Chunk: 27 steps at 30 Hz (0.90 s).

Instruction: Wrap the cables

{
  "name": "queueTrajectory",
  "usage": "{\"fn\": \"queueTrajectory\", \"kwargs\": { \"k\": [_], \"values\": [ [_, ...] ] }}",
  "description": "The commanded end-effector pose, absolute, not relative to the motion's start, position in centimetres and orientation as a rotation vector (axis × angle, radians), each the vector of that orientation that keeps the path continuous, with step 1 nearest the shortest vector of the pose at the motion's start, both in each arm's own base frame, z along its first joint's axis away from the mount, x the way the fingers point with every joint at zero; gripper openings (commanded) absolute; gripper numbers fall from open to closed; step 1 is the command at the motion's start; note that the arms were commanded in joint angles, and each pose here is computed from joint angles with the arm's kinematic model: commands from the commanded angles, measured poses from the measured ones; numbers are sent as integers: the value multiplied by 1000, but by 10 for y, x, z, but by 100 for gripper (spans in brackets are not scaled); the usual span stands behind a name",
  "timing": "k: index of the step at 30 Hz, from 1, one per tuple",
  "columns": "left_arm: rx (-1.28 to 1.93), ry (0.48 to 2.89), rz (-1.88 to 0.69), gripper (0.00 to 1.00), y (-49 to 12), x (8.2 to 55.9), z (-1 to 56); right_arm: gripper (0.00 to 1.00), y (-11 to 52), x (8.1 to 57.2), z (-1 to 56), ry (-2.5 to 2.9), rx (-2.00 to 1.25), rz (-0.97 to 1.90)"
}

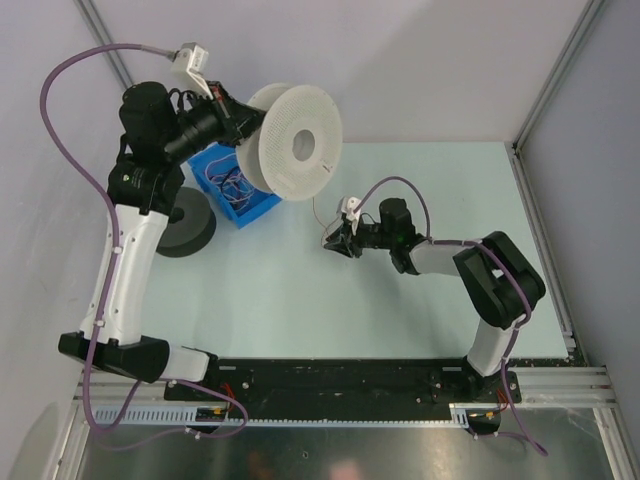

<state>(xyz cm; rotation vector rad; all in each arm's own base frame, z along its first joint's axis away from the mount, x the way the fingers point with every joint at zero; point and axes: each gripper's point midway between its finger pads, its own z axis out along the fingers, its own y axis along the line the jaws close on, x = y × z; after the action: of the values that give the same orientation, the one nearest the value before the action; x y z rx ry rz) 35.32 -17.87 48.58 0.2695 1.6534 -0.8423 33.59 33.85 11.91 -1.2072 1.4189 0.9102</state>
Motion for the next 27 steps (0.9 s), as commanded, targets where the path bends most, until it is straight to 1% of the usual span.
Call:
{"fn": "queueTrajectory", "kwargs": {
  "k": [1,2,3,5,11,14,17,20,22,27],
  "values": [
    [121,1545,-826,0,-158,354,522,16,343,340,124,1465,-1131,942],
    [75,1551,-815,0,-154,359,520,8,344,336,126,1466,-1137,951],
    [28,1561,-806,0,-150,364,515,4,344,332,129,1464,-1146,959],
    [-63,1583,-777,0,-142,375,504,1,344,321,141,1450,-1180,966],
    [-251,1656,-673,0,-124,411,460,0,337,263,177,1368,-1377,941],
    [-278,1695,-603,0,-121,426,436,0,328,237,198,1305,-1451,897],
    [-247,1755,-486,0,-126,434,403,0,318,220,231,1223,-1459,841],
    [-129,1821,-400,0,-143,432,371,0,309,220,266,1156,-1403,740],
    [-11,1862,-385,0,-160,426,351,0,302,229,287,1131,-1358,657],
    [303,1900,-339,0,-199,400,318,0,280,273,342,1087,-1206,476]
  ]
}}
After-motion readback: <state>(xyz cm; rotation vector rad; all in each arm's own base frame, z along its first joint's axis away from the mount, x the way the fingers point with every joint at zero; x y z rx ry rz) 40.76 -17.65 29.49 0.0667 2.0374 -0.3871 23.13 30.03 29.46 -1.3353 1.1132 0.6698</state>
